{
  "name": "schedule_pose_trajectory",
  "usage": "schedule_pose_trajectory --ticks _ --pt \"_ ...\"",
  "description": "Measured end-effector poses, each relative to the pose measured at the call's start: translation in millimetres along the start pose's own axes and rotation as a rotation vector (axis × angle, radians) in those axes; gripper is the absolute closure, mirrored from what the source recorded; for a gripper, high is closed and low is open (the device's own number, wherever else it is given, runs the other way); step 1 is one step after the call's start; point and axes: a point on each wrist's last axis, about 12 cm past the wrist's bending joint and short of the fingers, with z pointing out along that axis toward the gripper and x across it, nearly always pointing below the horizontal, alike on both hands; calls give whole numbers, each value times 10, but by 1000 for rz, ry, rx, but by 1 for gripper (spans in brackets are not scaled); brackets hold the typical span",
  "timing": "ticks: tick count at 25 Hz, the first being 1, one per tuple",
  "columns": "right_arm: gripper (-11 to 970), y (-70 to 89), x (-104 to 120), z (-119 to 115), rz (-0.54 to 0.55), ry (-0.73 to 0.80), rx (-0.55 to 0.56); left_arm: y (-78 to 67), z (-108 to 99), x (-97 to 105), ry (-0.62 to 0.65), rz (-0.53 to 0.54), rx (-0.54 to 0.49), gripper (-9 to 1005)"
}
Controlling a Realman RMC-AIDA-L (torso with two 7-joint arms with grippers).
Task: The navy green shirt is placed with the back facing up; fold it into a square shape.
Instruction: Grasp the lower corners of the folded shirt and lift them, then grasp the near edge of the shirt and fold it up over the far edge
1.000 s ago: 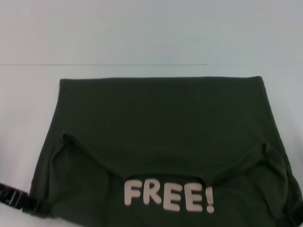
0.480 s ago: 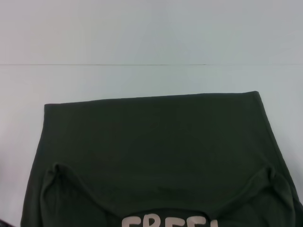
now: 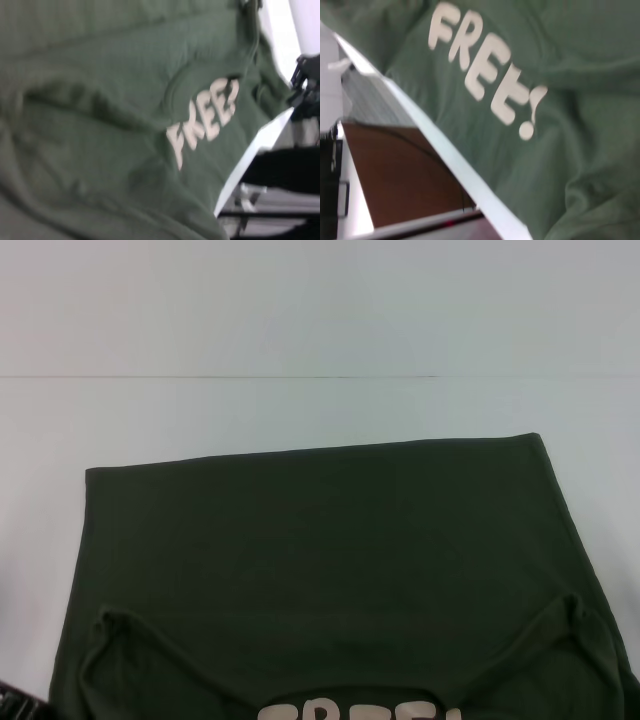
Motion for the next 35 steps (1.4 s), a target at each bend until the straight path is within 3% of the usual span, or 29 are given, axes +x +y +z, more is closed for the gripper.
schedule_pose_trajectory --ticks 13,21,35 --pt "925 -164 10 -521 90 -464 -41 75 -281 -152 -327 -33 37 939" --pt "924 -373 -80 -579 194 -740 -11 277 -435 -234 -623 -125 -26 939" --pt "925 -593 -342 -389 256 -1054 143 527 -132 -487 -838 -151 -188 939"
